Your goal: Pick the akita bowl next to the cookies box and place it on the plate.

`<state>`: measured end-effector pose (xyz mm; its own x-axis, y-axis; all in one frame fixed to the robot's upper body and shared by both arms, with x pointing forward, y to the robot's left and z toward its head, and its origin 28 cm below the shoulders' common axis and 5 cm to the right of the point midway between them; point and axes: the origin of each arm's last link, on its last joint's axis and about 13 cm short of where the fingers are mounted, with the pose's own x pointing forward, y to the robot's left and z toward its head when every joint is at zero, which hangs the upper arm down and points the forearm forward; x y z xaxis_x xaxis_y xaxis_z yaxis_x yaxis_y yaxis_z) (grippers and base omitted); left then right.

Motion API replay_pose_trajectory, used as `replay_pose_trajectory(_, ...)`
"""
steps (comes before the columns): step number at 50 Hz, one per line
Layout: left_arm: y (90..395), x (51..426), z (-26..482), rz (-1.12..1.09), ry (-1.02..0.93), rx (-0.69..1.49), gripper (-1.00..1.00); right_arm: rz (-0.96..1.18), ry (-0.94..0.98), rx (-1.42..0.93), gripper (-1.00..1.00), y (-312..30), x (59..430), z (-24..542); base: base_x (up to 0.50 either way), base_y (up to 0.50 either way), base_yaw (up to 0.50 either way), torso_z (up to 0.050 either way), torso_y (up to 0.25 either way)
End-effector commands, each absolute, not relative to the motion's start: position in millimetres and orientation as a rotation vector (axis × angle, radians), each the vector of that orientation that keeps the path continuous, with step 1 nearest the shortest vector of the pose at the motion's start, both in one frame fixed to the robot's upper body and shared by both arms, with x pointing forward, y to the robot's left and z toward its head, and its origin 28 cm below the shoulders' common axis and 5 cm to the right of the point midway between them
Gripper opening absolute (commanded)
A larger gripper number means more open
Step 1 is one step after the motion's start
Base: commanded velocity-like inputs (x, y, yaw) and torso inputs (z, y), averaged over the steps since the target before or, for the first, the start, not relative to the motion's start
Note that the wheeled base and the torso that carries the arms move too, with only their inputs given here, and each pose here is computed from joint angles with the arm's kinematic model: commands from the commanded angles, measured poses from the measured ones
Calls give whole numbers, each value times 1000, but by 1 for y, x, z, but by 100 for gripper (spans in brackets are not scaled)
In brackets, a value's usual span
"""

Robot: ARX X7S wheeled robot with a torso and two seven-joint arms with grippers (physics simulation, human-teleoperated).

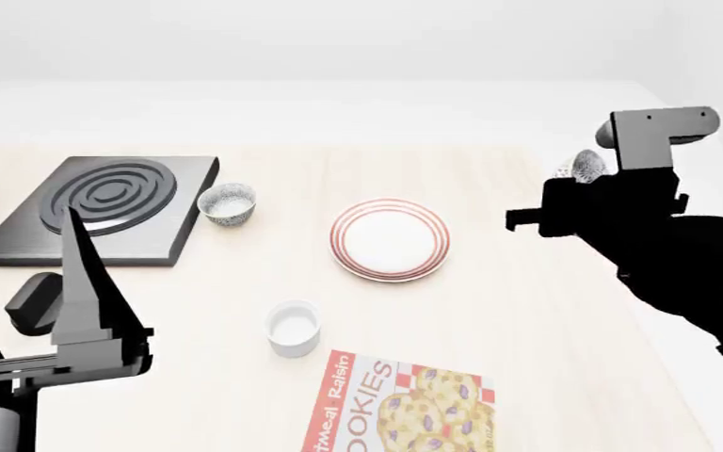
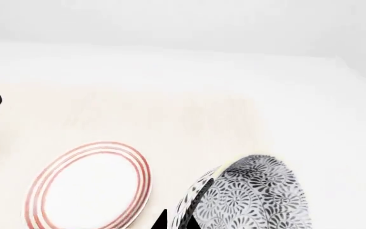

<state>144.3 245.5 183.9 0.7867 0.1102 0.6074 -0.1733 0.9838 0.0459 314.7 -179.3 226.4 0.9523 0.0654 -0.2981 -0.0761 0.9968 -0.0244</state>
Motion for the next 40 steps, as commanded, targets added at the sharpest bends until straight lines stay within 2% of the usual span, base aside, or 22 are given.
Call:
replay_pose_trajectory(1, 245, 144, 184, 151, -650, 103, 100, 211, 185, -176, -100, -133, 351, 273, 0, 0, 0, 0, 0)
replay_pose_trajectory(17, 244, 143, 184, 147, -649, 105, 100, 287, 172, -308, -100, -76, 396, 277, 0, 0, 0, 0, 0)
replay_pose_trajectory(30, 244, 143, 184, 148, -649, 109, 100, 285, 231, -460, -100, -54, 423, 257, 0, 0, 0, 0, 0)
replay_pose_trajectory(40, 245, 145, 185, 151, -648, 108, 100, 262, 238, -626, -100, -42, 422, 239, 0, 0, 0, 0, 0)
